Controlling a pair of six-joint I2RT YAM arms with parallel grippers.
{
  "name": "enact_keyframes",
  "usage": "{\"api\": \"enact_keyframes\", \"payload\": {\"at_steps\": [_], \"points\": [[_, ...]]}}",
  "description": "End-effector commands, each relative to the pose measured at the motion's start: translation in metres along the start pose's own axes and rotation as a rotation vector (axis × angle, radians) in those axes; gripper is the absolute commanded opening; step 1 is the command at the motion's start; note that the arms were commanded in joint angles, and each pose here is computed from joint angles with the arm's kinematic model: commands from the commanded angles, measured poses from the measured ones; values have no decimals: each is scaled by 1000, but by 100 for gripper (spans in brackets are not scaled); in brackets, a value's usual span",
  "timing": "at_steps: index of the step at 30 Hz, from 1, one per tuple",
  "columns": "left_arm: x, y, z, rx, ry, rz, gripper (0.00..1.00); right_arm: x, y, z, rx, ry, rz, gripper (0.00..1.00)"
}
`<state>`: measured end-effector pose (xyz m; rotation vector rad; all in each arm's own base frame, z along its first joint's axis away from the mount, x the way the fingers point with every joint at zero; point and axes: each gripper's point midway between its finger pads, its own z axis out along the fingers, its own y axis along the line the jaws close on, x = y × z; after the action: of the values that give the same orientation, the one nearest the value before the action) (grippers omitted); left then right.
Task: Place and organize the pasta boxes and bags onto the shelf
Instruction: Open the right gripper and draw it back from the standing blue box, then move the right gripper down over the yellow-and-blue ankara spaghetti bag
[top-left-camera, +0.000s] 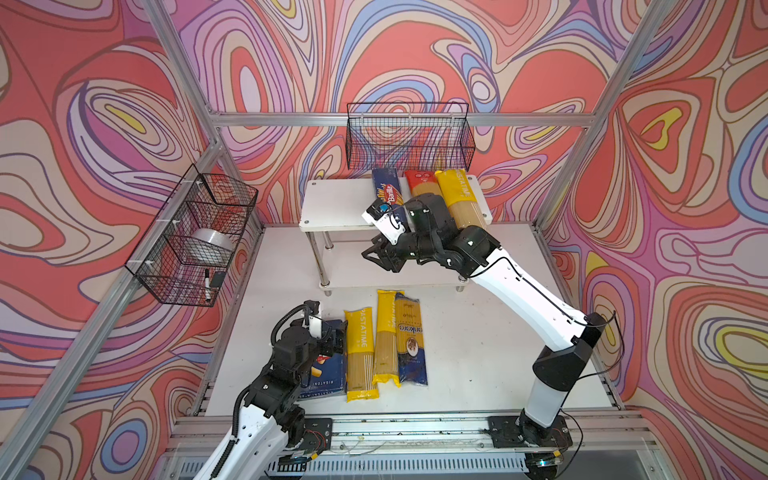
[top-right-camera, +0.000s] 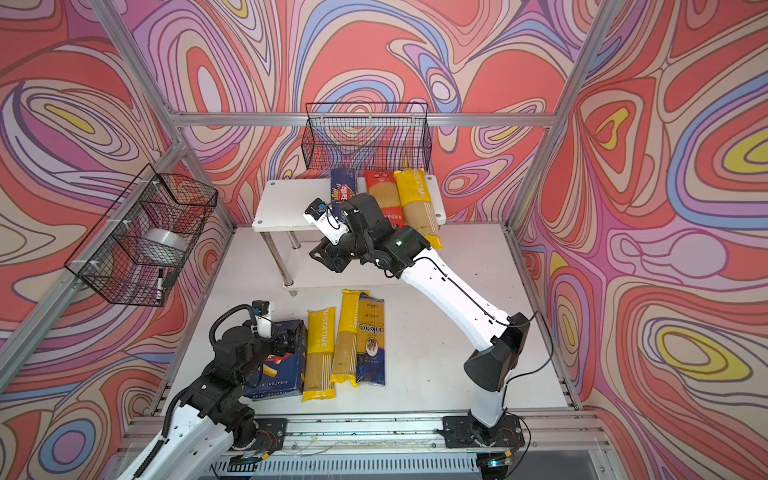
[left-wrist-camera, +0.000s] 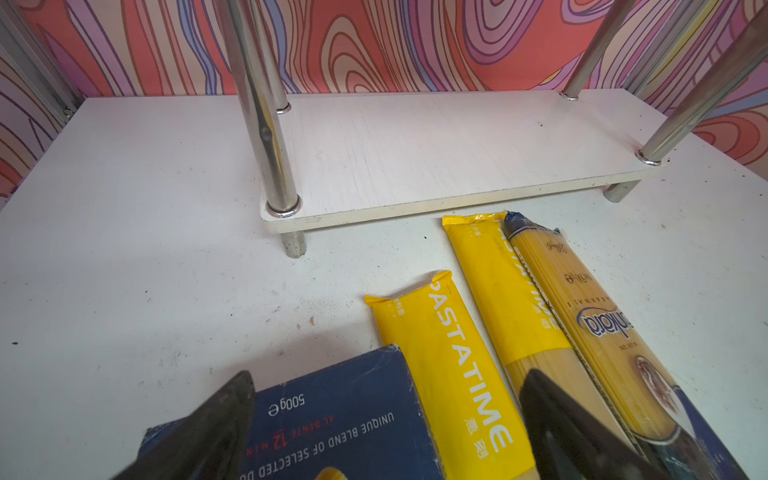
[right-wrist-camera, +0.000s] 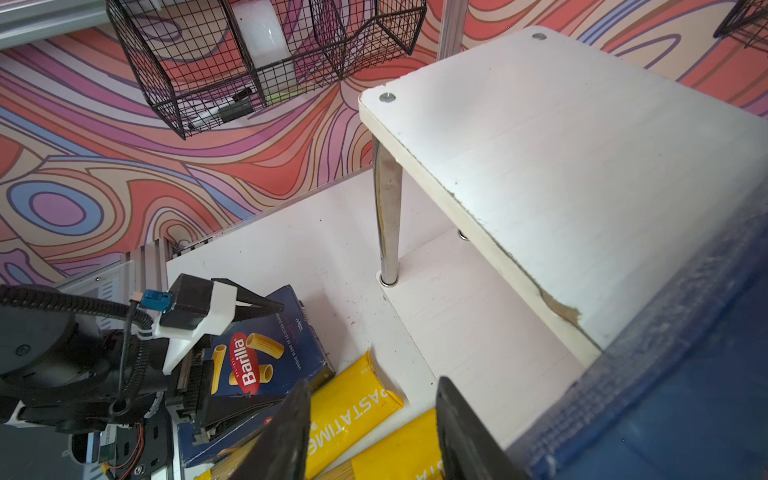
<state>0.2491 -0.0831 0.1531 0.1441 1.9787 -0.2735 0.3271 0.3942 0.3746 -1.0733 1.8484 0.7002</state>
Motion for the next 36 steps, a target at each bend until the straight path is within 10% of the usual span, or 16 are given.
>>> {"api": "enact_keyframes", "payload": {"at_steps": [1, 12, 36], "points": [[-2, 0, -2, -3, 2, 10, 100, -15, -4, -29, 51, -62, -14, 50], [-1, -1, 0, 0, 15, 13, 100, 21, 46, -58, 106, -18, -40, 51], [-3, -1, -2, 1, 4, 10, 100, 213, 70, -55, 425, 204, 373, 57]]}}
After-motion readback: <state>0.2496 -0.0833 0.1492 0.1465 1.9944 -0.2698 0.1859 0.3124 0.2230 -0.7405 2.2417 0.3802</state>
